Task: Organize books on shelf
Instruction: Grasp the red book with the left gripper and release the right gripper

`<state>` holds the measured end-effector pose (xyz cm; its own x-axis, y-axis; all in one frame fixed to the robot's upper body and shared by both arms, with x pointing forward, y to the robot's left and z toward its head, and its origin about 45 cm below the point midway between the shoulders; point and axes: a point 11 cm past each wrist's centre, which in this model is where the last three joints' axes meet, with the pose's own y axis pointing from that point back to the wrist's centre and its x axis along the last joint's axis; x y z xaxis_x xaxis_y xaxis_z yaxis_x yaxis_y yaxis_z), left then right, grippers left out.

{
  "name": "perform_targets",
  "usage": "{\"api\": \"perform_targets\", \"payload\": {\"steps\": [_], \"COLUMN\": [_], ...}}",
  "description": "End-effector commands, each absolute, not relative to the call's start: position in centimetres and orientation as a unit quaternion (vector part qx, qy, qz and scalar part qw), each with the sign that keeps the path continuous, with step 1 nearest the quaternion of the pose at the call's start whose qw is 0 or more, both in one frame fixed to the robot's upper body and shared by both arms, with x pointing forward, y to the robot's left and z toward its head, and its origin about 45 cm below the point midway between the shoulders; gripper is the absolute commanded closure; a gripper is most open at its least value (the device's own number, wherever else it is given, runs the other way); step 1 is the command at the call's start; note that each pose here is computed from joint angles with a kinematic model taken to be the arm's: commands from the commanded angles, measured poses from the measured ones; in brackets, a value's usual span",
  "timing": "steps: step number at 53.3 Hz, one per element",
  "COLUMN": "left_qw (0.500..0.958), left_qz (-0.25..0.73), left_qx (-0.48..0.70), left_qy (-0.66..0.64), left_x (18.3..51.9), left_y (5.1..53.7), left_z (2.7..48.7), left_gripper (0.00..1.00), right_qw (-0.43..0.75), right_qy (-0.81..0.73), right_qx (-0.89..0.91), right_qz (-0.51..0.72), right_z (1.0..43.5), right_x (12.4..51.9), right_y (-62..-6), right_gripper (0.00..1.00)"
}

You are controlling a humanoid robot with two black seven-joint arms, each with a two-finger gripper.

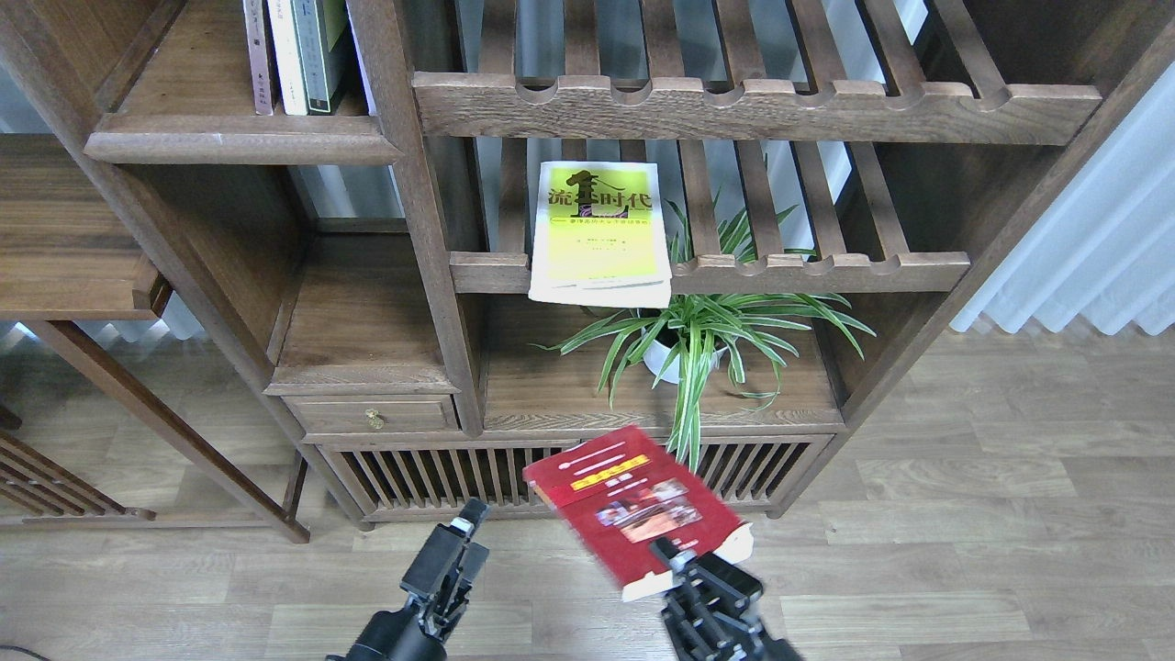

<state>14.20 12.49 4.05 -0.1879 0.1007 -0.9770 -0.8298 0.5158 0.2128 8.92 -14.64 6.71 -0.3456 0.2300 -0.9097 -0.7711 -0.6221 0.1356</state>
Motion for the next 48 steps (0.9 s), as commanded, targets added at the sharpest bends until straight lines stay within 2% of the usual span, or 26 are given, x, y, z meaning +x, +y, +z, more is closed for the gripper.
{"api": "perform_targets", "payload": {"steps": [1,20,22,24,28,30,33,48], "left_qw": [0.572,0.571,0.572,0.571,0.563,0.558,0.556,0.552], "left_qz": [0.406,0.400,0.399,0.399,0.401,0.403,0.405,0.411], "left_qx": [-0.276,-0.263,-0.261,-0.260,-0.256,-0.256,-0.255,-0.248], "left_qy": [0.657,0.666,0.668,0.669,0.675,0.678,0.680,0.682], "left_x": [14.0,13.1,13.0,12.8,12.0,11.6,11.5,11.2], "left_y": [12.4,11.7,11.6,11.5,11.5,11.5,11.6,11.8], "left_z": [3.9,3.5,3.5,3.4,3.1,3.0,2.8,2.3], "left_gripper": [0.00,0.02,0.05,0.10,0.26,0.40,0.55,0.91], "right_qw": [0.315,0.285,0.282,0.281,0.280,0.280,0.281,0.276], "right_qy": [0.273,0.248,0.245,0.243,0.243,0.243,0.242,0.243], "right_qx": [-0.471,-0.474,-0.473,-0.472,-0.470,-0.470,-0.469,-0.472], "right_qz": [0.778,0.795,0.798,0.799,0.801,0.801,0.801,0.801], "right_z": [6.8,6.9,6.9,6.9,6.9,6.9,6.9,6.9], "right_x": [8.2,6.2,5.9,5.8,5.5,5.5,5.6,5.2], "right_y": [-13.8,-12.2,-12.0,-11.8,-11.7,-11.7,-11.6,-11.5], "right_gripper": [0.86,0.86,0.86,0.85,0.85,0.85,0.85,0.85]}}
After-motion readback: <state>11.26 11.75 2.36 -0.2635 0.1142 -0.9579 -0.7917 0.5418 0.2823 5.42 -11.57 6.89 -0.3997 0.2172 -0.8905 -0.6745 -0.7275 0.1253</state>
